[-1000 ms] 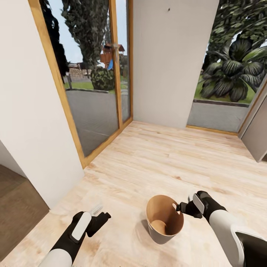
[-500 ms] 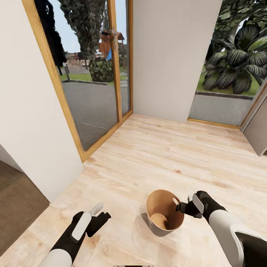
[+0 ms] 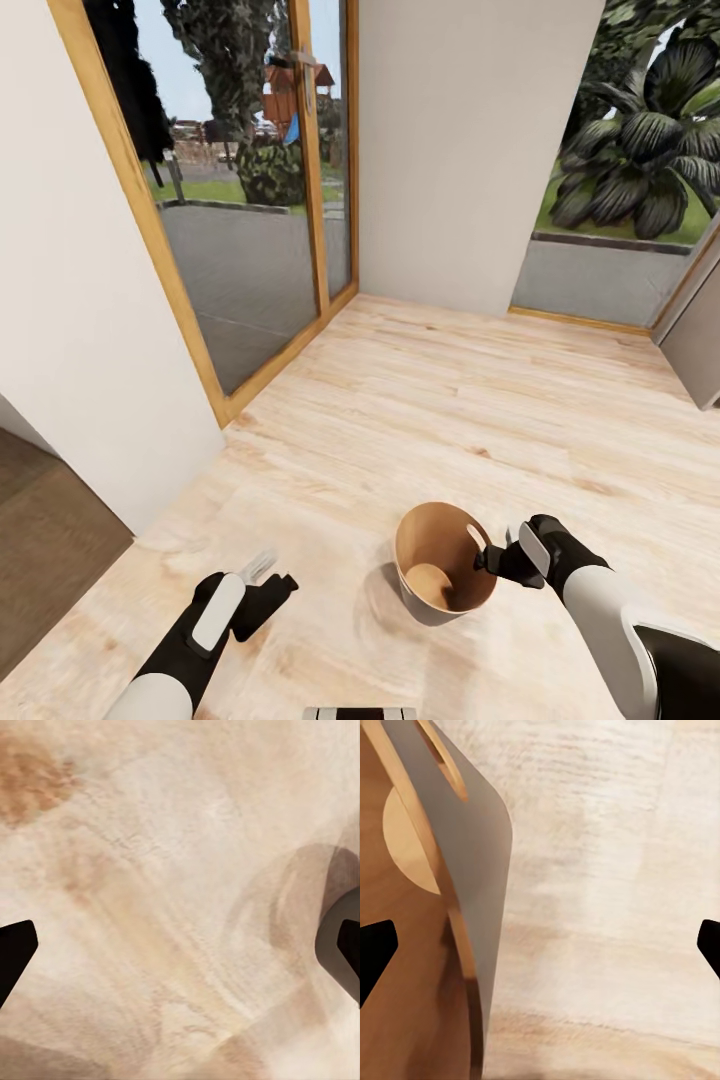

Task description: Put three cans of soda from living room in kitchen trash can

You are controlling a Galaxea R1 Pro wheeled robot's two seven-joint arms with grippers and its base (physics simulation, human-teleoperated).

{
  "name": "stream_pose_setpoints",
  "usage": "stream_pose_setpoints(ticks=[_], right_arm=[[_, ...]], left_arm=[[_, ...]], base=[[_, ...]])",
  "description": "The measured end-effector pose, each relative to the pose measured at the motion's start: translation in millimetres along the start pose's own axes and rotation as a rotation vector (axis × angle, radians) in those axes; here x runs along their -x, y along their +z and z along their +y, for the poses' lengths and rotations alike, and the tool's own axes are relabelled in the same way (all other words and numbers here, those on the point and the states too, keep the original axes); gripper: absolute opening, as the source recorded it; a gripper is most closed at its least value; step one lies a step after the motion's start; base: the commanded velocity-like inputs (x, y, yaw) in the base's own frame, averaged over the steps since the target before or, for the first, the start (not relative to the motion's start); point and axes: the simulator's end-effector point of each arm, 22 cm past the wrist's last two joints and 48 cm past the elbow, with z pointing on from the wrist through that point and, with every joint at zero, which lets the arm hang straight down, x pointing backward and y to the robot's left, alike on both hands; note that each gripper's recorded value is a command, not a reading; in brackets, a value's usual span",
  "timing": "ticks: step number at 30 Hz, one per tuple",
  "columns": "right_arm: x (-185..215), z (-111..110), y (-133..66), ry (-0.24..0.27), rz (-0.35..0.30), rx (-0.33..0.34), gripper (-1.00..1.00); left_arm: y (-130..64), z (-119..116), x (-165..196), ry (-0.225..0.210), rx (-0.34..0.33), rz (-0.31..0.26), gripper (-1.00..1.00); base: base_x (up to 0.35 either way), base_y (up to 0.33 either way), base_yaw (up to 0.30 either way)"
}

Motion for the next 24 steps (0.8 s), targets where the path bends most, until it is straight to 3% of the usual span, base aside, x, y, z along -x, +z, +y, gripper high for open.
stream_pose_setpoints(ticks=[1,2,8,9,18,24], right_arm=[[0.0,0.1,0.0,0.000,0.000,0.000,1.00],[0.0,0.2,0.0,0.000,0.000,0.001,-1.00],[0.7,2.4,-0.5,0.008,-0.001,0.012,-1.00],[1.1,8.4,-0.7,0.036,-0.002,0.039,-1.00],[0.8,5.7,-0.5,0.025,-0.002,0.028,-1.00],[7.8,3.1,-12.6,-0.005,-0.026,0.011,-1.00]], left_arm=[[0.5,2.1,-1.4,0.000,0.003,0.002,1.00],[1.0,4.3,-3.0,0.000,0.006,0.004,1.00],[3.1,8.8,-10.1,0.001,-0.007,0.011,1.00],[3.1,8.9,-10.2,0.001,-0.008,0.011,1.00],[3.9,12.8,-12.5,0.001,-0.009,0.014,1.00],[-4.1,10.4,-11.2,0.003,-0.019,0.001,1.00]], base=[[0.000,0.000,0.000],[0.000,0.000,0.000],[0.000,0.000,0.000],[0.000,0.000,0.000],[0.000,0.000,0.000],[0.000,0.000,0.000]])
